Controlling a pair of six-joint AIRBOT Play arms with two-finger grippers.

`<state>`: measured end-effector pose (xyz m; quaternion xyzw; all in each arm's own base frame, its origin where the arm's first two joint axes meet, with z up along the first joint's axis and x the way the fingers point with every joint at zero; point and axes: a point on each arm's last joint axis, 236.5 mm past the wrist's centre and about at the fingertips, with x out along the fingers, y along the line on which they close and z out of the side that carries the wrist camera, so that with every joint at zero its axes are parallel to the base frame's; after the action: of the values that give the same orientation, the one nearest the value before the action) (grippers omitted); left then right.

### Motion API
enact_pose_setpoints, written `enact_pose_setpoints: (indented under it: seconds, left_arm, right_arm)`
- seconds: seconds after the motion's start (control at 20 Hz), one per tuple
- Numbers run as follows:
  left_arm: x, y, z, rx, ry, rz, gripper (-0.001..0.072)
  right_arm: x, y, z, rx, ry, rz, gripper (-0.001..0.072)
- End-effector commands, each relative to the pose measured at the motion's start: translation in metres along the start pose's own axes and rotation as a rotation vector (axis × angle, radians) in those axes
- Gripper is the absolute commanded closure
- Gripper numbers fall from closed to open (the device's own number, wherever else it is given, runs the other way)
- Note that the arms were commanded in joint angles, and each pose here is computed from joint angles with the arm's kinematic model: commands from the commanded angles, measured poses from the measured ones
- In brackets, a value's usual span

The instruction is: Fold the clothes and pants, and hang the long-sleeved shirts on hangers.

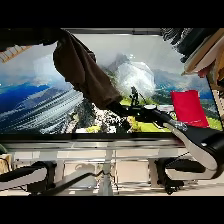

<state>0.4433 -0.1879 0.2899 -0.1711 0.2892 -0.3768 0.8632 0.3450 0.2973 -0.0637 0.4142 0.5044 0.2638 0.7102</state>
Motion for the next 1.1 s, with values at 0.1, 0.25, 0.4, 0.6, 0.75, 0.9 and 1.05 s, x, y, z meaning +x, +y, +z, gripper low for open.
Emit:
enact_pose_setpoints:
  seconds: [0.1, 0.25, 0.4, 0.6, 0.75, 0.9, 1.05]
  left_arm:
    - [0.006, 0.004, -0.004, -0.026, 0.016, -0.031, 0.0698]
    - [0.005, 0.005, -0.003, -0.027, 0.015, -0.030, 0.0698]
    - [0.005, 0.004, -0.003, -0.027, 0.015, -0.030, 0.0698]
    - [0.004, 0.001, -0.007, -0.023, 0.031, -0.037, 0.0698]
    - [0.000, -0.001, -0.012, -0.018, 0.052, -0.041, 0.0698]
    - [-0.018, 0.006, -0.018, -0.024, 0.082, -0.026, 0.0698]
    - [-0.069, 0.022, -0.025, -0.043, 0.113, 0.029, 0.0698]
  right_arm:
    - [0.017, 0.001, 0.003, 0.052, 0.064, -0.049, 0.0016]
    - [0.015, -0.012, -0.016, 0.087, 0.145, -0.123, 0.0016]
    - [0.017, -0.020, 0.001, 0.105, 0.070, -0.151, 0.0107]
    - [0.027, 0.001, 0.052, 0.085, -0.091, -0.144, 0.0448]
    - [0.038, 0.030, 0.064, 0.074, -0.079, -0.088, 0.0693]
    - [0.020, 0.054, 0.047, -0.113, 0.044, -0.079, 0.0698]
    - [-0.062, 0.082, 0.031, -0.460, 0.163, -0.210, 0.0698]
